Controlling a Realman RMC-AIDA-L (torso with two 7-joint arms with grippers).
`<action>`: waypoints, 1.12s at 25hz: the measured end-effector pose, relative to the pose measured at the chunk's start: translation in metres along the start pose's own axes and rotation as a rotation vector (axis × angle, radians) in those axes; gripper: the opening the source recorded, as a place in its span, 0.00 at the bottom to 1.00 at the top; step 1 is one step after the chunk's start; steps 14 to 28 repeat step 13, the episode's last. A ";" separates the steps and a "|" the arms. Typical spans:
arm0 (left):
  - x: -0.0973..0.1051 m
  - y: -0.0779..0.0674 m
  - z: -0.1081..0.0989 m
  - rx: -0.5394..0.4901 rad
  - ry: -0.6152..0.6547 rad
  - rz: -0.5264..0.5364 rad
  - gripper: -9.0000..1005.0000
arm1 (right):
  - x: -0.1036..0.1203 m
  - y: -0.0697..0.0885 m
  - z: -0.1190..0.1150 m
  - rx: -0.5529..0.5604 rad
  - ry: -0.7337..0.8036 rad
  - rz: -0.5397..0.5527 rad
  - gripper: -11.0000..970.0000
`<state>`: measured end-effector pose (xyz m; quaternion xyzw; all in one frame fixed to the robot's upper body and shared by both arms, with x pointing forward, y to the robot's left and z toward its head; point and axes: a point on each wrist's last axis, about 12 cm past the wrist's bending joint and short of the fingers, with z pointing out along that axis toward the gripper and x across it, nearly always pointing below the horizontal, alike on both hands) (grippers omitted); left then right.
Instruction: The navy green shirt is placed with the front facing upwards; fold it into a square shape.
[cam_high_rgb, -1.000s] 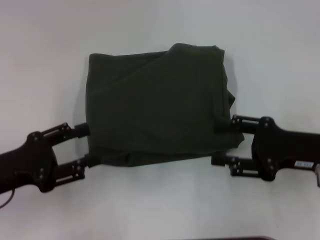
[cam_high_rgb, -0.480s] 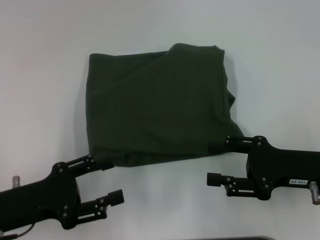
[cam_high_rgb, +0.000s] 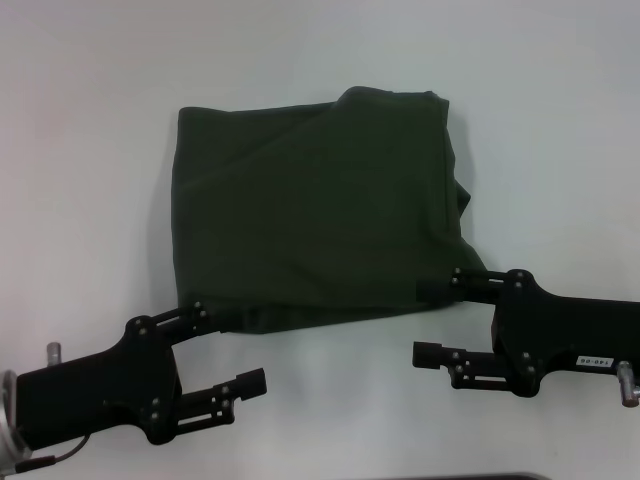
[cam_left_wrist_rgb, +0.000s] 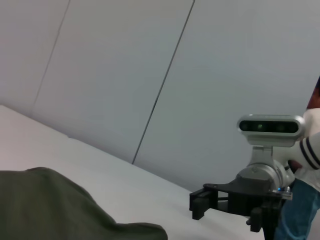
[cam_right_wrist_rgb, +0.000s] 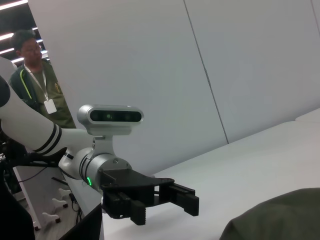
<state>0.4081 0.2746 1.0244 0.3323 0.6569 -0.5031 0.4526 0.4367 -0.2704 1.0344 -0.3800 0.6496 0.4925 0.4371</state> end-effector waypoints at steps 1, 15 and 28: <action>0.000 0.000 0.000 -0.001 -0.001 0.000 0.75 | 0.000 0.000 0.000 0.000 0.000 0.000 0.76; -0.003 0.003 0.000 -0.007 -0.009 0.005 0.75 | 0.000 0.000 0.002 -0.006 -0.007 0.010 0.76; -0.003 0.003 0.000 -0.007 -0.009 0.005 0.75 | 0.000 0.000 0.002 -0.006 -0.007 0.010 0.76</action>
